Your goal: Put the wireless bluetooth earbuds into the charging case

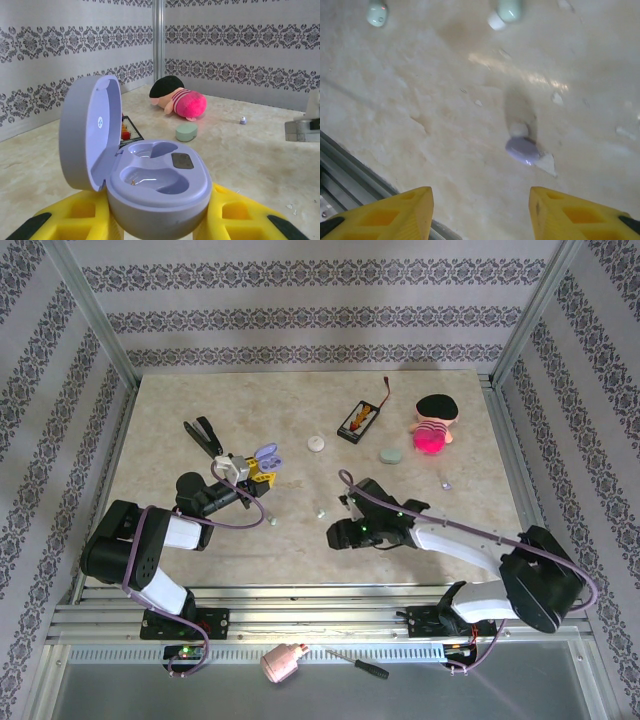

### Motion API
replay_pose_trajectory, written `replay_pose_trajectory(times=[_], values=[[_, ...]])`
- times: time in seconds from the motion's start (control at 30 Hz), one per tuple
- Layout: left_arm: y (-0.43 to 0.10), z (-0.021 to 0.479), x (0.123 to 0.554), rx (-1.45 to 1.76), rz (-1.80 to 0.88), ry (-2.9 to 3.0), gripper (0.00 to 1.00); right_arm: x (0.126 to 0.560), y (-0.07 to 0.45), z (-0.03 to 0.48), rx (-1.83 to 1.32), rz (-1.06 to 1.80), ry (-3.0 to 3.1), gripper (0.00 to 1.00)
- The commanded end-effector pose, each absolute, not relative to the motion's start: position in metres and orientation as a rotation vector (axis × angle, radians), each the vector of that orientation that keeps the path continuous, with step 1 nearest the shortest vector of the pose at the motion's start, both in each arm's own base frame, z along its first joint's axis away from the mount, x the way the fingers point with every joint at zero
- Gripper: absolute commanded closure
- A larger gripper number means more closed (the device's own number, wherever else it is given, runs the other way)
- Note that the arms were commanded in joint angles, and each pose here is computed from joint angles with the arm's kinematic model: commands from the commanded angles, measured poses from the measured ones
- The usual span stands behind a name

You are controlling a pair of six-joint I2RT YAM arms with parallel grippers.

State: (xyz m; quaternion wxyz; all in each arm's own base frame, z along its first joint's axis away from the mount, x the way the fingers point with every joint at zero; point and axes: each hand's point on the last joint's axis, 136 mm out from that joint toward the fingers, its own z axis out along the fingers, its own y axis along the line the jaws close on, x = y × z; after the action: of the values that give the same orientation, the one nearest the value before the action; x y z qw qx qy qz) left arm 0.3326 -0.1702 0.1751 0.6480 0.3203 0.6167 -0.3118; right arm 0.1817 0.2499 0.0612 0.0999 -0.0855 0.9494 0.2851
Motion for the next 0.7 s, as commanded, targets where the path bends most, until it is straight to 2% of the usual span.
replay_pose_trajectory(times=[0.0, 0.3, 0.67], values=[[-0.166, 0.192, 0.331, 0.746, -0.665, 1.326, 0.84, 0.183, 0.264, 0.066, 0.046, 1.067, 2.797, 0.47], [-0.166, 0.193, 0.330, 0.751, -0.660, 1.320, 0.84, 0.190, 0.278, 0.049, 0.080, 1.100, 2.819, 0.49], [-0.166, 0.192, 0.329, 0.753, -0.664, 1.321, 0.84, 0.198, 0.268, 0.029, 0.104, 1.025, 2.848, 0.50]])
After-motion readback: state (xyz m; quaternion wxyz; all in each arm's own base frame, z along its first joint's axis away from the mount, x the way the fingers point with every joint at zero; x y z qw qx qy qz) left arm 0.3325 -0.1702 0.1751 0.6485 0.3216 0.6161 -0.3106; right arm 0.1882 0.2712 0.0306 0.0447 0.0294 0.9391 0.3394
